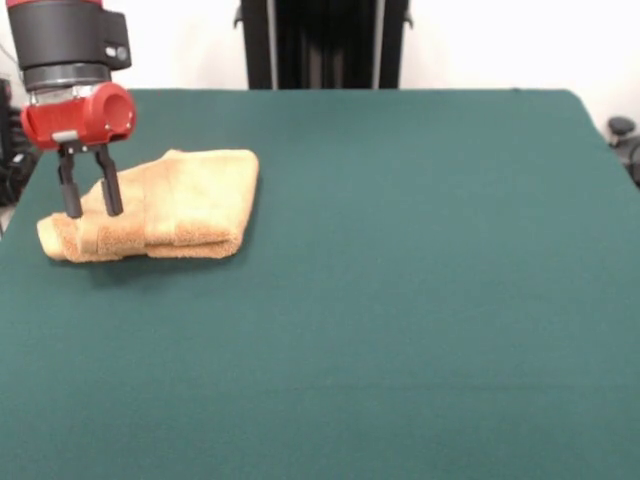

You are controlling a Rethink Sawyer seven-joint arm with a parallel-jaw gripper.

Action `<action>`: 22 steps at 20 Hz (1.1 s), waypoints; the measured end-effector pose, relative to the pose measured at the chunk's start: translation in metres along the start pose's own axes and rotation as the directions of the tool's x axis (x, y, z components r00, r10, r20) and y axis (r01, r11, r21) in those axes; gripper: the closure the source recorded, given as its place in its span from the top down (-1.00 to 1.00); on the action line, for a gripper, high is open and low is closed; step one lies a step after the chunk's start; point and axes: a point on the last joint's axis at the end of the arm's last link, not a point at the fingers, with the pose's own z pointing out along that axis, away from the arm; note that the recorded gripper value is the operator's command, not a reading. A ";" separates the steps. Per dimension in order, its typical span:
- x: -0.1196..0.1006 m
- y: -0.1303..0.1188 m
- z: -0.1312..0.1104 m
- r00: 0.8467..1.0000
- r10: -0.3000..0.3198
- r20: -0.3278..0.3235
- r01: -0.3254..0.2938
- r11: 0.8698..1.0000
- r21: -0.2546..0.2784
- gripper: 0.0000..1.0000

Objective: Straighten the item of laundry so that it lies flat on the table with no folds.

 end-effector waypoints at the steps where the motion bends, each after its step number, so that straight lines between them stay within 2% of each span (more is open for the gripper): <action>1: 0.002 -0.002 0.003 1.000 0.030 -0.006 -0.030 0.999 -0.031 1.00; 5: 0.007 -0.004 0.011 0.993 0.118 -0.027 -0.120 0.985 -0.122 1.00; 7: 0.011 -0.001 0.015 0.986 0.161 -0.045 -0.167 0.970 -0.175 1.00; 10: 0.016 0.013 0.022 0.979 0.190 -0.070 -0.202 0.950 -0.238 1.00; 14: 0.022 0.039 0.030 0.981 0.175 -0.086 -0.193 0.933 -0.304 1.00; 17: 0.022 0.055 0.031 0.984 0.157 -0.089 -0.178 0.925 -0.335 1.00; 22: 0.022 0.069 0.031 0.988 0.125 -0.085 -0.148 0.922 -0.358 1.00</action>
